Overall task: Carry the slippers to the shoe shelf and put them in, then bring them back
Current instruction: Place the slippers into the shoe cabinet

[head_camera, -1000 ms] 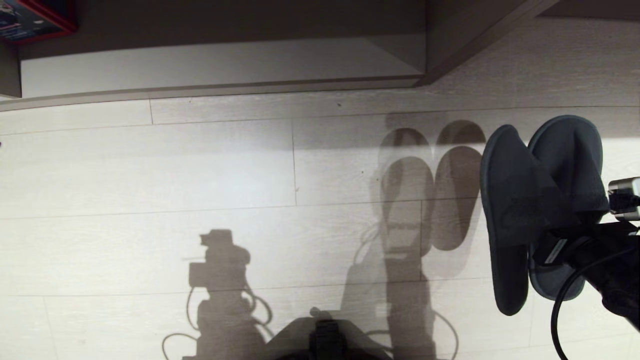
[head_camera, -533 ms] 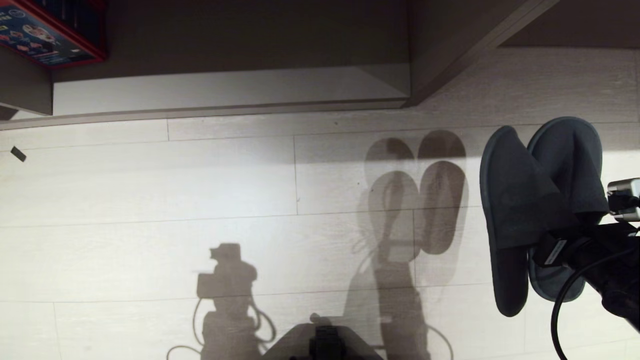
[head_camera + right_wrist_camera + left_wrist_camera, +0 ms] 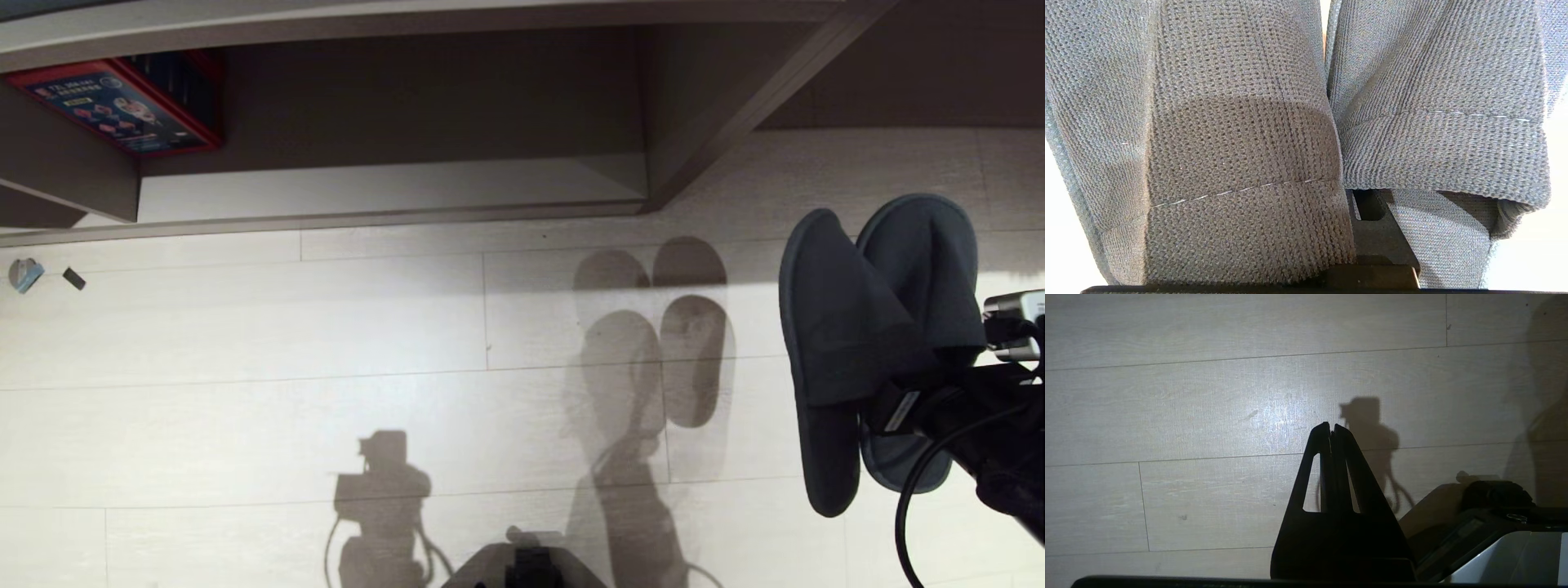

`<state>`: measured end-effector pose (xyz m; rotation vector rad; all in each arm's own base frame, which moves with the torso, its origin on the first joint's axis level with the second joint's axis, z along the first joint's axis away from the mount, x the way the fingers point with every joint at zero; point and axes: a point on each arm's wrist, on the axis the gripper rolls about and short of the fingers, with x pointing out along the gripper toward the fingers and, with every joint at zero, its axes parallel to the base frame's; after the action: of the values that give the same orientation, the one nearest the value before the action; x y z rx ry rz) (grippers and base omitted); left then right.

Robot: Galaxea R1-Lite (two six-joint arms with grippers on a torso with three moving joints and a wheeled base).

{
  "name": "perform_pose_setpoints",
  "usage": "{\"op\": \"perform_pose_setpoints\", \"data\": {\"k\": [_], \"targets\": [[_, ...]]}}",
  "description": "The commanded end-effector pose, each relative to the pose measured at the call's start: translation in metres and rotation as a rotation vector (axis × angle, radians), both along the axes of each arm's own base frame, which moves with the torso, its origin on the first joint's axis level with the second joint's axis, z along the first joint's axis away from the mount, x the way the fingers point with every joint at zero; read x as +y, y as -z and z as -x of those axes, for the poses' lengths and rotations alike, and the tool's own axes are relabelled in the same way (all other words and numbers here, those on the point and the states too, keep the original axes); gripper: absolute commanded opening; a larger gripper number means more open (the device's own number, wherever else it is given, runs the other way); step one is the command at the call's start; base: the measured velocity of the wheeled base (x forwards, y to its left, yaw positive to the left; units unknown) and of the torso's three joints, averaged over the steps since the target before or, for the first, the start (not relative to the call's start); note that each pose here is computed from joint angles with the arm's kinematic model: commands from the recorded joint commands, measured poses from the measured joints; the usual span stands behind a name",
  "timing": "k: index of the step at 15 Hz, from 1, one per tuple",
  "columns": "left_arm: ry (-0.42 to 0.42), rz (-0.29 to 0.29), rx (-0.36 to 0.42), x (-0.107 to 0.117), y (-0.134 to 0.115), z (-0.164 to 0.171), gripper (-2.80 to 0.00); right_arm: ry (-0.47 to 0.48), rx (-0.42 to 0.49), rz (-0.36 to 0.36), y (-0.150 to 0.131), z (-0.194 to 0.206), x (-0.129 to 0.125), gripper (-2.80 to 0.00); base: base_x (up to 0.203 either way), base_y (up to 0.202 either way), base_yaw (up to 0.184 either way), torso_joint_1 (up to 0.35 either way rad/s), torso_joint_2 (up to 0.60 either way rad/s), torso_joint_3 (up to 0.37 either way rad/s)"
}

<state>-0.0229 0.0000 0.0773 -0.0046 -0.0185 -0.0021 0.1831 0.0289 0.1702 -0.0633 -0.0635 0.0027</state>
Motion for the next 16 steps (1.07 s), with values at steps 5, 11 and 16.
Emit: {"op": "perform_pose_setpoints", "data": {"k": [5, 11, 16], "targets": [[0.000, 0.000, 0.004, 0.000, 0.002, 0.000, -2.80, 0.055, -0.059, 0.010, -0.027, 0.007, -0.002, -2.80, 0.000, 0.000, 0.000, 0.004, 0.00, 0.204], [0.000, 0.000, 0.005, 0.000, 0.002, -0.001, -2.80, 0.209, -0.125, 0.039, -0.055, 0.067, -0.016, -2.80, 0.000, 0.000, 0.000, 0.001, 0.00, 0.206], [-0.001, -0.003, 0.005, 0.000, 0.002, -0.001, -2.80, 0.251, -0.115, 0.038, -0.043, 0.134, -0.030, -2.80, 0.000, 0.000, 0.000, 0.000, 0.00, 0.202]]}}
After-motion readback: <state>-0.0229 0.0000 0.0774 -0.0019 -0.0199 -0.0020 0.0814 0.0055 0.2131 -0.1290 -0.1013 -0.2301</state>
